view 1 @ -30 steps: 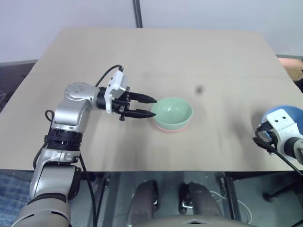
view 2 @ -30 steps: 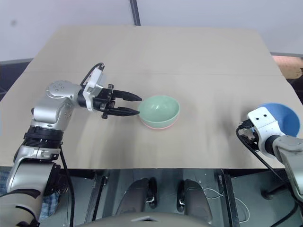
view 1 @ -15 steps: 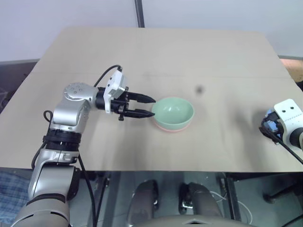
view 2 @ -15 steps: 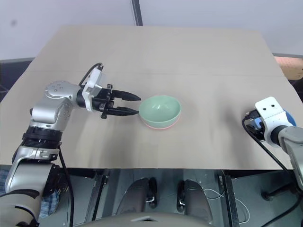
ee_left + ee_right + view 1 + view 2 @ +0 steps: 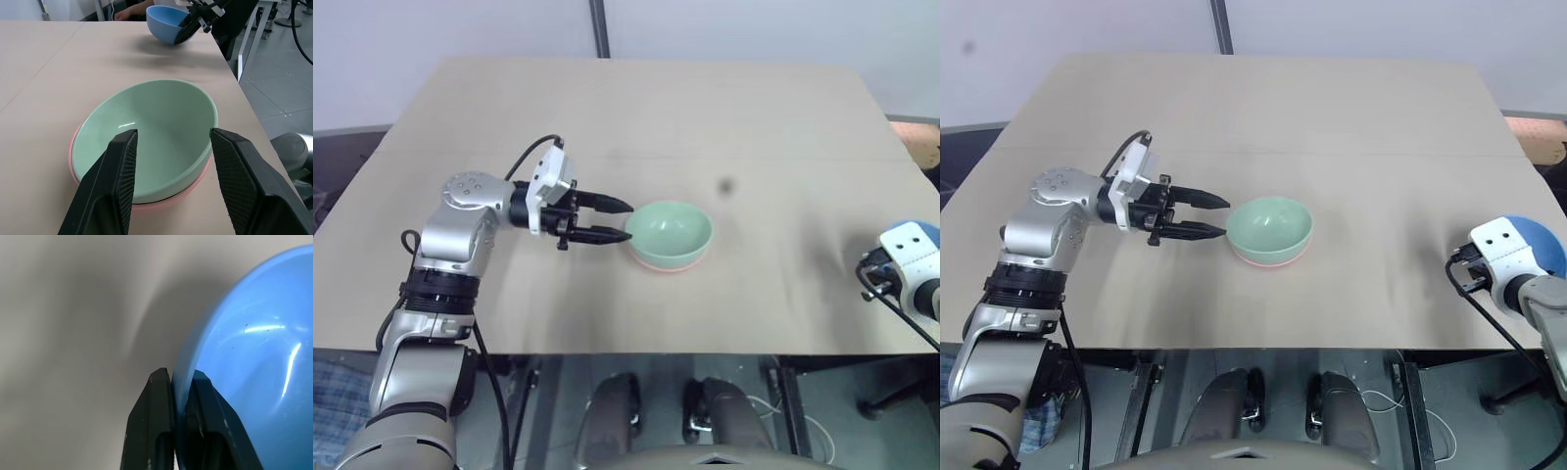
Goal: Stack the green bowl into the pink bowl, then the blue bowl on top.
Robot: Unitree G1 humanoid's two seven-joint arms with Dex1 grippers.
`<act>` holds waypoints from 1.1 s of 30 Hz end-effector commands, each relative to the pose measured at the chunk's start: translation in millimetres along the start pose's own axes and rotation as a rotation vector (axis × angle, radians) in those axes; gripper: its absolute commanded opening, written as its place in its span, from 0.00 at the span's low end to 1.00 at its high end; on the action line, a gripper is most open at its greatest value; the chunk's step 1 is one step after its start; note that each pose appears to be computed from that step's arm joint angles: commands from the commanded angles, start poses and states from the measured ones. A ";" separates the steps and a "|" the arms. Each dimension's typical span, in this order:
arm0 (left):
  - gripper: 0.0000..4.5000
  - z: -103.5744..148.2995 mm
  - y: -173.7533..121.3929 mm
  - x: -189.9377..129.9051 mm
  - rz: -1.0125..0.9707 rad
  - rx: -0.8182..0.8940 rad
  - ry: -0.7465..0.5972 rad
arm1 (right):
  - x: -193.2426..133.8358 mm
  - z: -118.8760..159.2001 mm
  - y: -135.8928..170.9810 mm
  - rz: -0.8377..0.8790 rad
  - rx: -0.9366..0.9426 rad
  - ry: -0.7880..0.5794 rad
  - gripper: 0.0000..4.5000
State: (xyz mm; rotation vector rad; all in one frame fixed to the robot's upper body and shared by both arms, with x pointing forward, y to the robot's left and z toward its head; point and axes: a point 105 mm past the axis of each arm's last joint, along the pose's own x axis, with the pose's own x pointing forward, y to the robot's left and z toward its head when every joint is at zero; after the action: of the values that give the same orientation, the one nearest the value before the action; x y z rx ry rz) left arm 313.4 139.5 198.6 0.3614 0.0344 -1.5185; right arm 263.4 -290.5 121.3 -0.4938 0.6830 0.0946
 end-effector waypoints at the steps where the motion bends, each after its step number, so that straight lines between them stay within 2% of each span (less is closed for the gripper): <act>1: 0.55 11.8 -1.1 -6.6 0.022 0.050 -0.008 | -13.0 45.7 7.7 0.025 -0.084 -0.164 0.06; 4: 0.55 11.6 -2.0 -7.5 0.027 0.046 -0.007 | -17.9 70.2 18.9 0.068 -0.099 -0.240 0.06; 7: 0.55 9.5 -2.4 -10.9 0.043 0.041 0.003 | -31.2 113.7 48.6 0.201 -0.149 -0.401 0.06; 8: 0.55 8.7 -2.3 -13.6 0.056 0.038 0.006 | -46.0 139.6 75.5 0.341 -0.203 -0.521 0.06; 9: 0.55 8.2 -2.0 -15.4 0.066 0.036 0.009 | -58.6 153.7 95.0 0.449 -0.250 -0.590 0.06; 11: 0.55 7.4 -1.6 -17.9 0.081 0.034 0.011 | -77.8 169.8 122.9 0.616 -0.324 -0.680 0.06; 19: 0.55 2.9 2.7 -31.9 0.159 0.034 0.041 | -68.4 186.6 181.9 0.857 -0.573 -0.698 0.06; 28: 0.55 3.4 -5.9 -47.5 0.211 0.024 0.069 | -64.0 204.3 217.7 0.935 -0.735 -0.760 0.06; 29: 0.55 3.6 -6.8 -48.6 0.216 0.023 0.070 | -63.6 204.9 218.9 0.934 -0.746 -0.763 0.20; 30: 0.55 3.7 -7.5 -49.6 0.221 0.020 0.071 | -63.4 205.0 219.9 0.935 -0.759 -0.766 0.26; 33: 0.55 3.8 -9.1 -51.0 0.230 0.018 0.074 | -61.6 209.0 219.9 0.919 -0.746 -0.779 0.55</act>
State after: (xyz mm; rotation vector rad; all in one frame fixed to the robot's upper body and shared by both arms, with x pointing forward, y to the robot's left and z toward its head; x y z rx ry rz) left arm 304.6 186.8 199.3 0.3844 0.0793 -1.2869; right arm 282.8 2.1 195.8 -0.7307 0.0938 1.3886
